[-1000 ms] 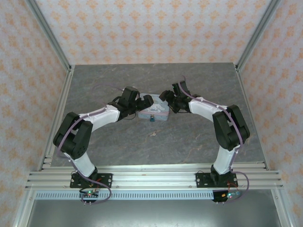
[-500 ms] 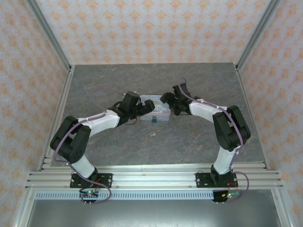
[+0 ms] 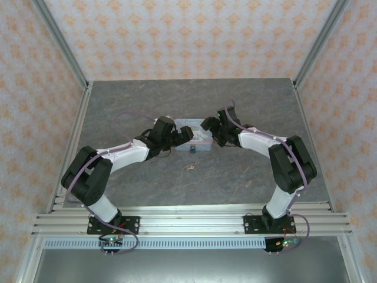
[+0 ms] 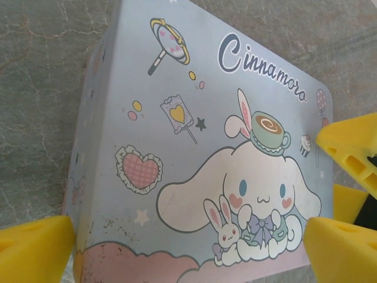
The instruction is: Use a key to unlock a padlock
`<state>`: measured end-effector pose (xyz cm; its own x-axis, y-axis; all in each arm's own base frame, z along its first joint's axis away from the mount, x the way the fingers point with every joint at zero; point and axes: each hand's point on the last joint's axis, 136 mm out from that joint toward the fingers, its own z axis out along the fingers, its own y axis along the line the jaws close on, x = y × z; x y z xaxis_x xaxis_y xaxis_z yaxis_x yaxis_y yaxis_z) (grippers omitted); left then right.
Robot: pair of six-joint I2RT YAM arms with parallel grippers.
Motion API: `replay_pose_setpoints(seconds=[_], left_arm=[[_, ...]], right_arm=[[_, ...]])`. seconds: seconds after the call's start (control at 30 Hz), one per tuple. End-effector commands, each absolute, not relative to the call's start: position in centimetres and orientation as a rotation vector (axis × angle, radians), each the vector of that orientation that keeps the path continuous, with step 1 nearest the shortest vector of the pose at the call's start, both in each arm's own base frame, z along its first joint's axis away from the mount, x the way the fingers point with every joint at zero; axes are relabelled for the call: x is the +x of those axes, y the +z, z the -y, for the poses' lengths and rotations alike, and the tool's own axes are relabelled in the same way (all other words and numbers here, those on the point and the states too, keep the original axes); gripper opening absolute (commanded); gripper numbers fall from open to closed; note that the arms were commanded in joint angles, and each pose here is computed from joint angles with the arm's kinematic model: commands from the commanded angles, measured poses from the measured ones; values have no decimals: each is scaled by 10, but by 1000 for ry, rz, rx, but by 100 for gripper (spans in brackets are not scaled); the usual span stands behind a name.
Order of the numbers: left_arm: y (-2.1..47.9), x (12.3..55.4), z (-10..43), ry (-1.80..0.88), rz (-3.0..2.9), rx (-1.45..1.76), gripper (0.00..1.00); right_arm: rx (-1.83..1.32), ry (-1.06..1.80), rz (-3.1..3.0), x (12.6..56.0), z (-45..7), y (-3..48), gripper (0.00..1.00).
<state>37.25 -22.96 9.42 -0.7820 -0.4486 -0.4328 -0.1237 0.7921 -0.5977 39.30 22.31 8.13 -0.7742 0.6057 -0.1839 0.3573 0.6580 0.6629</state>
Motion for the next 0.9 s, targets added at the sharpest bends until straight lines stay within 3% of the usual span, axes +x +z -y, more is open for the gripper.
replay_pose_setpoints(seconds=[0.0,0.27,0.53,0.87], left_arm=[[109,373,221,-712,-2350,-443,100],[106,385,196,-491,-2401,-424,100],[106,406,212,-549,-2419,-397,100],[106,399,225,-626,-2421,-377,100]], right_arm=[[754,900,-2436,392,-223,95,81],[733,860,-2445,399,-222,98,81],[727,872,-2454,401,-226,99,81],[720,968,-2442,394,-236,105,79]])
